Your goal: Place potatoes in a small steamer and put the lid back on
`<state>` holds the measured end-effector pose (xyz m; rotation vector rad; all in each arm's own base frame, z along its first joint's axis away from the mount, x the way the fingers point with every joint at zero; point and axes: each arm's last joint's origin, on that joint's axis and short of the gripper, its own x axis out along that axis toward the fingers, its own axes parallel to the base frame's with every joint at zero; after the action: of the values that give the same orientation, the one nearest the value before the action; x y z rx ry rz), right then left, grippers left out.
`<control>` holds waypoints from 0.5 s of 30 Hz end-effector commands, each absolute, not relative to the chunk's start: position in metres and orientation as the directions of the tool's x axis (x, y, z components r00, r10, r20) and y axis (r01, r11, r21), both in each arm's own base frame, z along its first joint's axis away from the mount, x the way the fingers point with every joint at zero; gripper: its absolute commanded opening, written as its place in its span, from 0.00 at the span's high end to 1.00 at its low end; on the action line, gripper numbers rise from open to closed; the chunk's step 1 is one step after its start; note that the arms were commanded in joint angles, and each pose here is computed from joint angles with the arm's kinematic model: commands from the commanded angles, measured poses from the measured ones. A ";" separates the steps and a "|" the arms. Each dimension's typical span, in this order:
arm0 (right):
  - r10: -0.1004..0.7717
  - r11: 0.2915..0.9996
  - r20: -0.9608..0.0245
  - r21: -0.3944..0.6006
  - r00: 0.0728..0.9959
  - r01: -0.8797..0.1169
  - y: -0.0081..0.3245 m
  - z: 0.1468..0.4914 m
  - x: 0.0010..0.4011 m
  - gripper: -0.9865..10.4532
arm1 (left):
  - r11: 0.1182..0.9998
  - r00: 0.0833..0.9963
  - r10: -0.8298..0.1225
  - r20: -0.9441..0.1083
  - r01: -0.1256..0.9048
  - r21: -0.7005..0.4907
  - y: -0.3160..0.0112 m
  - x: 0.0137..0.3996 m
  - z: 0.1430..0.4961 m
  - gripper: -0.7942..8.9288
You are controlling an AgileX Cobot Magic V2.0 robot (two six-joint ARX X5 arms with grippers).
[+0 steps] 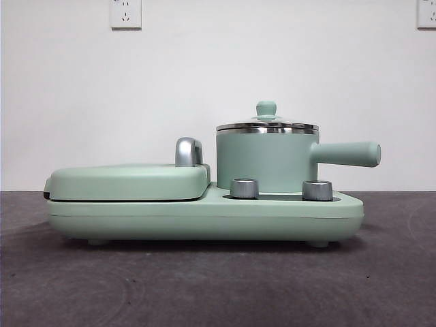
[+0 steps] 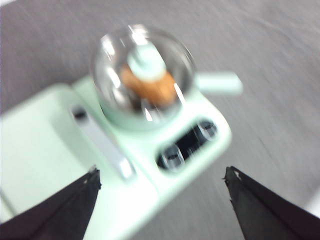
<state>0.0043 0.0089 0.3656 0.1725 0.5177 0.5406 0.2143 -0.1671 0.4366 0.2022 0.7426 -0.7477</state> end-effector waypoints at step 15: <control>0.541 0.841 -0.415 0.264 0.732 -0.472 0.009 0.368 0.004 0.78 | 0.760 0.584 -0.642 -0.497 0.571 -0.310 -0.063 0.069 0.354 0.93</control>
<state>0.0046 0.0090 0.3652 0.1518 0.5132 0.5461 0.0722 -0.0654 0.3546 -0.0501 0.6447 -0.7250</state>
